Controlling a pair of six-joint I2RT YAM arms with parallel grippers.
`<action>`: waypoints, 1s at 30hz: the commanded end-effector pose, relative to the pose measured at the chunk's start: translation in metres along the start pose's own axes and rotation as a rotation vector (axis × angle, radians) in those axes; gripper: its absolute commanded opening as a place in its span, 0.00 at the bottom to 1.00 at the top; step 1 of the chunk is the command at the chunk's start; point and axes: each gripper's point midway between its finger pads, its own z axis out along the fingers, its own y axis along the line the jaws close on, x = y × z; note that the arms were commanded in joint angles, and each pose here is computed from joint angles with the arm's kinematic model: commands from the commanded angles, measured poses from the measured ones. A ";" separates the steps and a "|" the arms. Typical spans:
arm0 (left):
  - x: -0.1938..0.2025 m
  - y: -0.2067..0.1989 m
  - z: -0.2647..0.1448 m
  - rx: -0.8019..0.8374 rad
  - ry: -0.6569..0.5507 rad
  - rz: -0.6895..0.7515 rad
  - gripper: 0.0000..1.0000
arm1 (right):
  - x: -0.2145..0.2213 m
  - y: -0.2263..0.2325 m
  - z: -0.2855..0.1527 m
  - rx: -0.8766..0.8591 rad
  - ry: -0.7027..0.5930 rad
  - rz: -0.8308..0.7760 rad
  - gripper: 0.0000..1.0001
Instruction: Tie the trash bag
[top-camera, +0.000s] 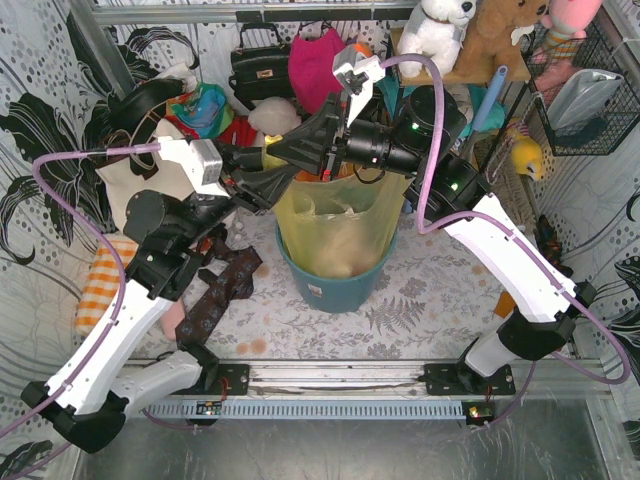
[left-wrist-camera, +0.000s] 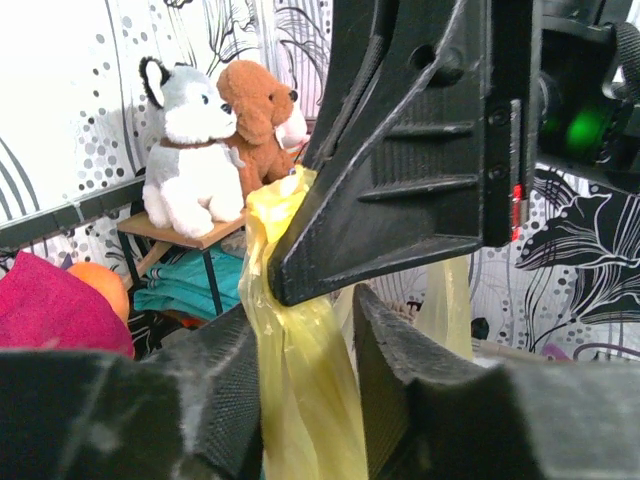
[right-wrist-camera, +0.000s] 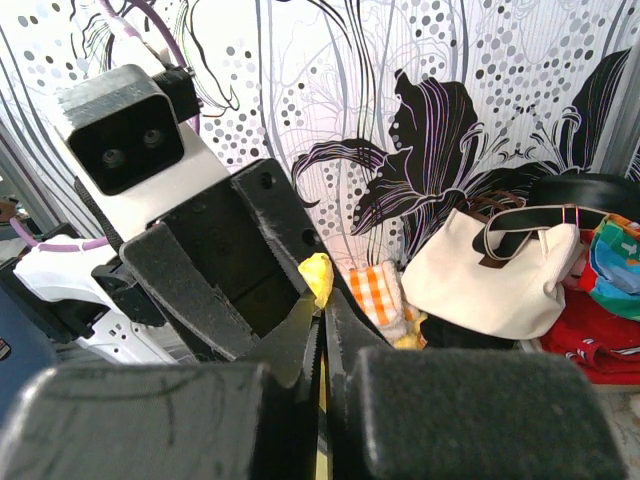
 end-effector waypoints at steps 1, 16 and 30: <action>-0.019 -0.006 0.000 0.026 -0.086 -0.003 0.40 | -0.016 0.010 0.003 -0.041 -0.047 -0.019 0.00; 0.011 -0.003 -0.011 -0.017 -0.062 -0.095 0.01 | -0.021 0.007 -0.001 -0.011 -0.076 -0.028 0.00; 0.049 -0.006 -0.022 -0.026 -0.010 -0.178 0.03 | -0.024 0.005 -0.002 0.008 -0.093 -0.036 0.00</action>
